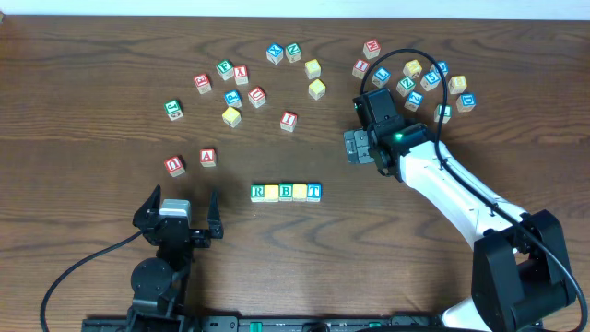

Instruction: Spell out ROBOT

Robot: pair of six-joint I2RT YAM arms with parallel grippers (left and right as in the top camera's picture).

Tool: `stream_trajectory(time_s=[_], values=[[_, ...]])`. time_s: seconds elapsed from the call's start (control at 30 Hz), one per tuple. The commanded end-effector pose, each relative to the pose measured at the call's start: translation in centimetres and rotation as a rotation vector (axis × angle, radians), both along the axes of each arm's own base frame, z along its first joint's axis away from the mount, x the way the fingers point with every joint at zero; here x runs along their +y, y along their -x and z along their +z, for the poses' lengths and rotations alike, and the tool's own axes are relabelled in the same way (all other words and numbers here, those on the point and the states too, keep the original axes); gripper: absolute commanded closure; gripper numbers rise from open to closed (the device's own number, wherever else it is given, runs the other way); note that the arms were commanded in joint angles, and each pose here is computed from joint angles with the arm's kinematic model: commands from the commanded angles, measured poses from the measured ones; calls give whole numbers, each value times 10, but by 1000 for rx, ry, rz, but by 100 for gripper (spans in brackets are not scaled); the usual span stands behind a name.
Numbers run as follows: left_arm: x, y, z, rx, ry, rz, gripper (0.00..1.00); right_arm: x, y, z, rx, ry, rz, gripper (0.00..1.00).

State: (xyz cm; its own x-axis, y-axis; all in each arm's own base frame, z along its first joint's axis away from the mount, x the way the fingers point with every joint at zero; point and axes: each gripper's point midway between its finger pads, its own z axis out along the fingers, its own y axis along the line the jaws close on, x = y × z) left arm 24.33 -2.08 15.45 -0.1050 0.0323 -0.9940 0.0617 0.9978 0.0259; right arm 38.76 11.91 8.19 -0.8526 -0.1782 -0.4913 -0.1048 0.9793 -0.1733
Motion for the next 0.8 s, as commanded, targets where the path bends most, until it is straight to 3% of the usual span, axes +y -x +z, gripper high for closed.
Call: stream_trajectory(time_s=[0.0, 0.17, 0.37, 0.57, 0.77], values=[[0, 0, -18, 47, -20, -1, 0, 1, -4, 18, -44, 13, 11, 1], [0, 0, -18, 46, -20, -1, 0, -3, -8, 51, -145, 17, 33, 1], [0, 0, -18, 46, -20, -1, 0, -18, -5, 113, -400, -59, 26, 1], [0, 0, -18, 47, -20, -1, 0, -55, 21, 136, -645, -156, -24, 1], [0, 0, -18, 46, -20, -1, 0, -71, 53, 147, -863, -138, 108, 1]])
